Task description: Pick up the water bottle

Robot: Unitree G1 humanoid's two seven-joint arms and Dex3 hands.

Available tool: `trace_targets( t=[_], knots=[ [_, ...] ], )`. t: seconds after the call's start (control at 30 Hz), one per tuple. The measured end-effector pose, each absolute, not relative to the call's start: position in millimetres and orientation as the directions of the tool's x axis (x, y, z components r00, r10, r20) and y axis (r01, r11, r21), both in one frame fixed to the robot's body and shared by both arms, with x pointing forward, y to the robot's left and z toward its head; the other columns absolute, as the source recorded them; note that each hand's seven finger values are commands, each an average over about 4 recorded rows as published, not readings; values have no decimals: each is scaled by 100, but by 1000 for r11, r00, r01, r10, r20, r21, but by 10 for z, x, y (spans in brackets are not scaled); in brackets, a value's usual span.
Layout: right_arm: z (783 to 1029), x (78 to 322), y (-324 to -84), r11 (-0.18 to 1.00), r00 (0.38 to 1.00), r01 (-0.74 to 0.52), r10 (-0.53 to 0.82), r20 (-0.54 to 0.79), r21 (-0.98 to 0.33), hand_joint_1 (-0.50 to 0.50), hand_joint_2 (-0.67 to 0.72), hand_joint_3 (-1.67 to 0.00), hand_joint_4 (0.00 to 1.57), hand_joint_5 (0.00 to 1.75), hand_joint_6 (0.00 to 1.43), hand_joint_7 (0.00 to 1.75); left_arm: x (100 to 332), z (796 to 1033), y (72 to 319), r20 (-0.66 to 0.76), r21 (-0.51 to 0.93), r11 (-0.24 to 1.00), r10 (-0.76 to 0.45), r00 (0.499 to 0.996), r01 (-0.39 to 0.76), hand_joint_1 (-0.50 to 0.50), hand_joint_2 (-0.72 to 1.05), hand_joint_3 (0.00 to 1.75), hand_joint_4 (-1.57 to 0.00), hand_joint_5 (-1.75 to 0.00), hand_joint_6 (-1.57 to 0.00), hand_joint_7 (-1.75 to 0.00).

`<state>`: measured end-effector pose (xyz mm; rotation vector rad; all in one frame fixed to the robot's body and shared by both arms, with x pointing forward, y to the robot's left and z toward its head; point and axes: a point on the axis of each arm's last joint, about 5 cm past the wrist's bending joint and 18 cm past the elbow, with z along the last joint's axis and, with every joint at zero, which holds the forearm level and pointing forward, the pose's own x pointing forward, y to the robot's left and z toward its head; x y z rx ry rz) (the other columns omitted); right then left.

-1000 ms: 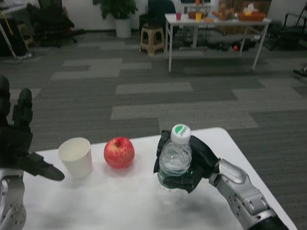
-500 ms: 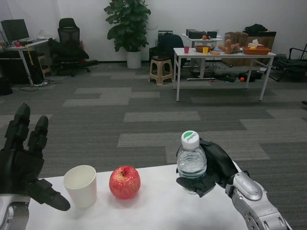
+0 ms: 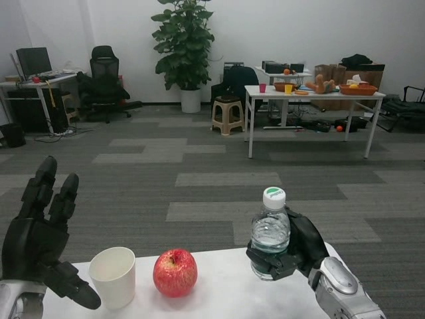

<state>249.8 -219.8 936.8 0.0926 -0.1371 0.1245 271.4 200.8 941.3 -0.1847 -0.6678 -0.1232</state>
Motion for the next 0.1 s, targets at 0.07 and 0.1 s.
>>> trace_targets(
  t=[0.07,0.1],
  knots=[
    [9373,2506,-2185,989,982,-132,122,144,59,-8,-41,-127,151,136,112,155,2727,9410,2007,616,-120,978,-62,785,172,-50,-72,9,0,-10,0,0],
    [9374,2509,-2181,990,982,-132,124,144,50,-8,-41,-127,151,136,111,154,2731,9409,2006,613,-117,978,-65,788,171,-50,-72,9,0,-10,0,0]
  ],
)
